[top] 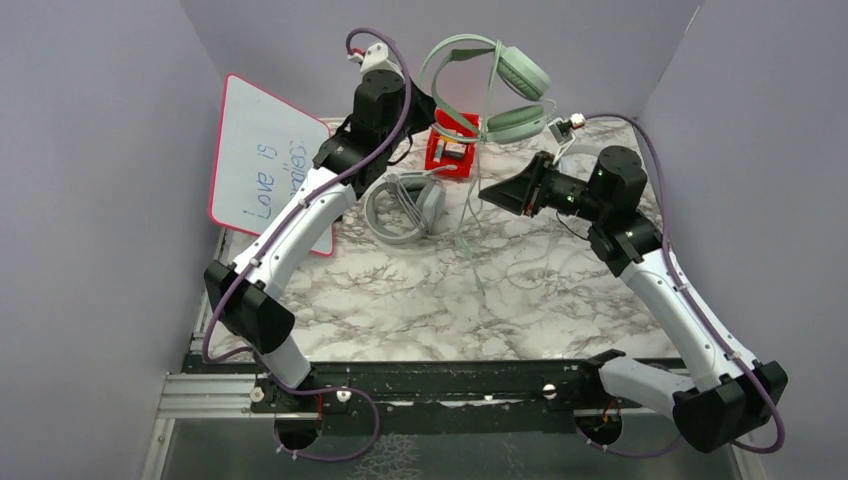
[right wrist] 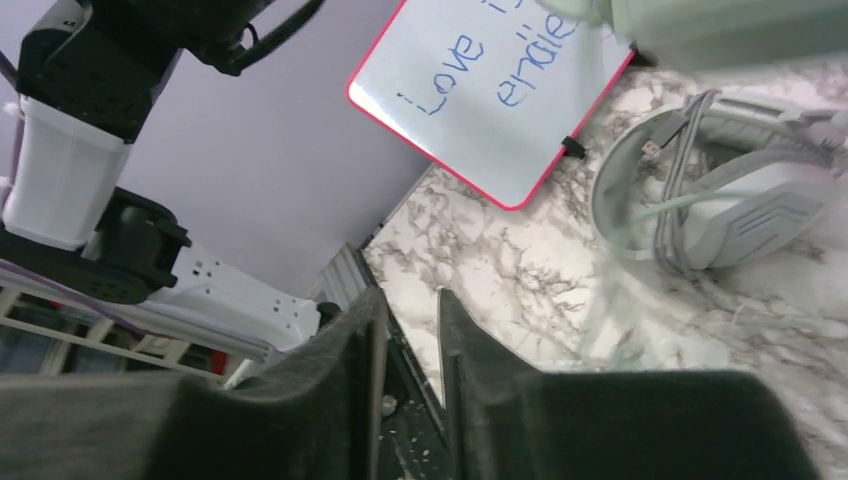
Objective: Wrap the headphones
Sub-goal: Wrap the headphones cable around the headphones.
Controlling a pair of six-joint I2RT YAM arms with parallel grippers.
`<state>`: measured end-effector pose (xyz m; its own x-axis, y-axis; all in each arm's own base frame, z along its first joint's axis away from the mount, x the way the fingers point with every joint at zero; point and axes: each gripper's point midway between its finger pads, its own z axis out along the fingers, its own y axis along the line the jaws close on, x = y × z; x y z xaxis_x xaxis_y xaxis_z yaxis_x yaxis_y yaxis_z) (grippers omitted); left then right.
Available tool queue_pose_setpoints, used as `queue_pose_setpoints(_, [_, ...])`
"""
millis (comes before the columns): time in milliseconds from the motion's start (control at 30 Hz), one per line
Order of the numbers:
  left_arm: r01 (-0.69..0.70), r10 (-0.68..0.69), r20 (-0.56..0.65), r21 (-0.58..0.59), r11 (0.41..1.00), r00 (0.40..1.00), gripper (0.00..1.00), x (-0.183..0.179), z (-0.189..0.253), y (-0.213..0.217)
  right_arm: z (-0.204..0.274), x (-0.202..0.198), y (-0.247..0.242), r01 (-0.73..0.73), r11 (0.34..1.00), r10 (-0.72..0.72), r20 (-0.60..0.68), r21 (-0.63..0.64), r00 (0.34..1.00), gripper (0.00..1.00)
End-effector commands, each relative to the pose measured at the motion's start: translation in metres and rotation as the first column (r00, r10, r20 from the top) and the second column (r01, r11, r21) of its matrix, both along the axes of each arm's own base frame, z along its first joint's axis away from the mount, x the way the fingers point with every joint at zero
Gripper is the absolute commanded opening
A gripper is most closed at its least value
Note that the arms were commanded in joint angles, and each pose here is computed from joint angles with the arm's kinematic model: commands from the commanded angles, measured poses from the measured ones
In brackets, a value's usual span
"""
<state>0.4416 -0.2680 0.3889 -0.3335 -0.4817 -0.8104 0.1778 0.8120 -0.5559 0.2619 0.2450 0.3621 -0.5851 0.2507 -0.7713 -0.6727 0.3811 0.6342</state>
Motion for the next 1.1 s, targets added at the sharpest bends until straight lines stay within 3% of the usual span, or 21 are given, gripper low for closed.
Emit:
queue_pose_setpoints(0, [0.17,-0.09,0.253,-0.315,0.934,0.963,0.0,-0.037,0.122,-0.009,-0.001,0.005,0.002,0.024,0.999,-0.026,0.057,0.035,0.998,0.37])
queue_pose_setpoints(167, [0.246,-0.154,0.287,-0.318,0.916,0.945,0.0,-0.059,0.145,-0.01,-0.032,0.003,-0.002,0.022,0.999,-0.019,0.057,-0.047,0.998,0.64])
queue_pose_setpoints(300, [0.268,-0.172,0.299,-0.316,0.91,0.938,0.0,-0.071,0.16,-0.007,-0.053,0.018,-0.033,0.152,0.981,-0.142,0.083,-0.121,0.986,0.79])
queue_pose_setpoints(500, [0.296,-0.196,0.312,-0.319,0.9,0.93,0.0,-0.089,0.175,-0.001,-0.079,0.051,-0.079,0.245,0.959,-0.228,0.123,-0.144,0.966,0.82])
queue_pose_setpoints(600, [0.3,-0.195,0.317,-0.326,0.897,0.928,0.0,-0.096,0.179,0.003,-0.073,0.037,-0.06,0.07,0.993,-0.045,0.232,-0.1,0.972,0.83])
queue_pose_setpoints(733, [0.295,-0.191,0.318,-0.322,0.899,0.929,0.0,-0.1,0.18,0.006,-0.07,0.006,-0.043,-0.143,0.989,0.15,0.267,-0.046,0.952,0.84])
queue_pose_setpoints(900, [0.311,-0.208,0.317,-0.323,0.894,0.925,0.0,-0.108,0.181,0.008,-0.078,-0.004,-0.027,-0.219,0.972,0.233,0.241,-0.086,0.942,0.85])
queue_pose_setpoints(1000, [0.325,-0.215,0.329,-0.328,0.887,0.919,0.0,-0.114,0.185,0.009,-0.088,0.001,-0.018,-0.255,0.965,0.264,0.218,-0.07,0.94,0.81])
queue_pose_setpoints(1067, [0.324,-0.21,0.338,-0.327,0.888,0.917,0.0,-0.117,0.189,0.013,-0.087,0.013,-0.016,-0.22,0.975,0.224,0.208,-0.044,0.952,0.67])
